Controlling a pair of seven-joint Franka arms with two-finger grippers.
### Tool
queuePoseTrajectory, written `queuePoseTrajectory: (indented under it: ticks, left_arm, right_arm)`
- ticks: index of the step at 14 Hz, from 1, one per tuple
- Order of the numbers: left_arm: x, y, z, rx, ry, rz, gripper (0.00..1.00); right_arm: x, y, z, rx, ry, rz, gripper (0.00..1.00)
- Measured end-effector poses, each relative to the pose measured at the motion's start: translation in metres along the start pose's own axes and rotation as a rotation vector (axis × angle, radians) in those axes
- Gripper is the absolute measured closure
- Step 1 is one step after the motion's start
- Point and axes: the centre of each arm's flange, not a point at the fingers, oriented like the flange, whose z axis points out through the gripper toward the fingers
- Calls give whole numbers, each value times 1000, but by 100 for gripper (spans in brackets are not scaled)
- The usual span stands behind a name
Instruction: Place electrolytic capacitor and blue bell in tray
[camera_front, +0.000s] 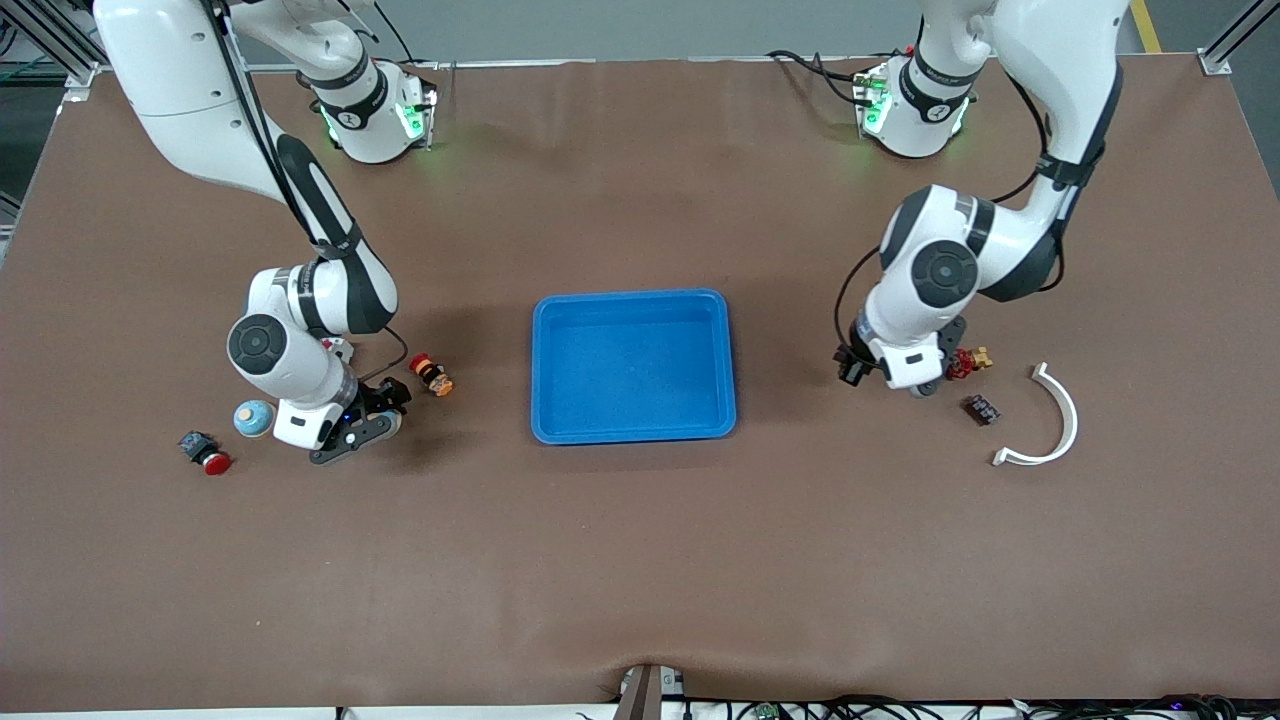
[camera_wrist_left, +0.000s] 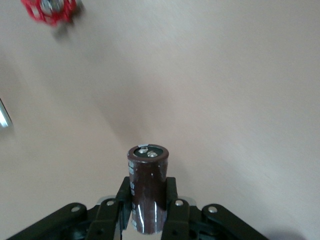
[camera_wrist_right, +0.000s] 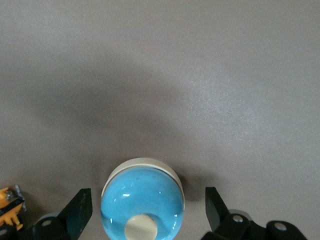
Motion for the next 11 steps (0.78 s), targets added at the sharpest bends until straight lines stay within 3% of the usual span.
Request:
queuePoseTrajectory:
  ticks: [5, 11]
  left_arm:
    - [-86, 46, -5, -41, -15, -143, 70]
    - [-158, 84, -6, -67, -52, -263, 70]
  right_arm:
    - [-2, -1, 3, -1, 1, 0, 0]
    - [-2, -1, 6, -2, 3, 0, 4]
